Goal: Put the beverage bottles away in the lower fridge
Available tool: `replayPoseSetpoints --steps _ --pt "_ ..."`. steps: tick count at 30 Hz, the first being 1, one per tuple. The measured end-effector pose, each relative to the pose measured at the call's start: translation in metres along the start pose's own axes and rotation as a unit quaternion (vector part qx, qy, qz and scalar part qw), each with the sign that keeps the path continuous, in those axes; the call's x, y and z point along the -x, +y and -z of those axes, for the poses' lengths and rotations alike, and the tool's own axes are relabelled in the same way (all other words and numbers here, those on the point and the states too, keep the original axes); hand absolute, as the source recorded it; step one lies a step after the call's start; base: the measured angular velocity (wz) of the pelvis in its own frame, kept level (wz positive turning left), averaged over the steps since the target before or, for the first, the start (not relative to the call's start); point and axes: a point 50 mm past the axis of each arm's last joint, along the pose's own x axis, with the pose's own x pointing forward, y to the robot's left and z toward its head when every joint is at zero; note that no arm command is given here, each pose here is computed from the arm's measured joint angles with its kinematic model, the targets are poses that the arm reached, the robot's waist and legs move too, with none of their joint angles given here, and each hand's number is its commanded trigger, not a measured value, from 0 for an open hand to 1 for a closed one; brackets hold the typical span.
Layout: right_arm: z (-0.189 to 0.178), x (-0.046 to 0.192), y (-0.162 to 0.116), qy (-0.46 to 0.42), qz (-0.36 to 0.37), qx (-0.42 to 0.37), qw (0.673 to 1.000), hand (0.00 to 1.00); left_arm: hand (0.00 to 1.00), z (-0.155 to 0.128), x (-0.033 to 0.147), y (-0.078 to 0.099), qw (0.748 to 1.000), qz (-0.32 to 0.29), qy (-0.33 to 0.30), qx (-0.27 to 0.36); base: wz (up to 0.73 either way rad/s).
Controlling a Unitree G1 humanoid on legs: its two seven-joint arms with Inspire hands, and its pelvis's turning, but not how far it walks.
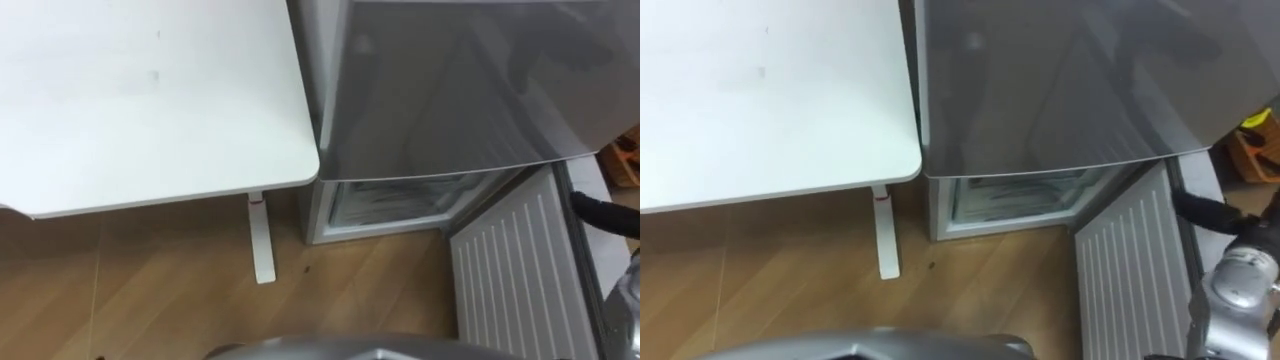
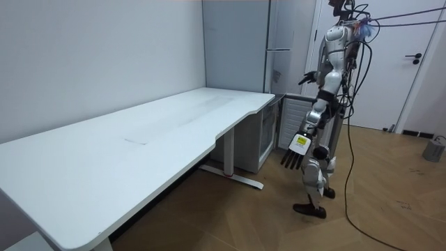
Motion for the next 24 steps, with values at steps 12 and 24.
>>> replayPoseSetpoints --steps 12,24 --pt "0.061 0.002 -0.035 0.163 0.121 -0.052 0.978 0.0 0.0 0.016 0.004 0.004 0.999 -0.017 0.023 0.016 0.0" --pt "0.116 0.021 -0.061 0.323 0.178 -0.17 0.914 0.0 0.0 0.027 0.005 0.014 0.997 -0.034 0.05 0.047 0.03"
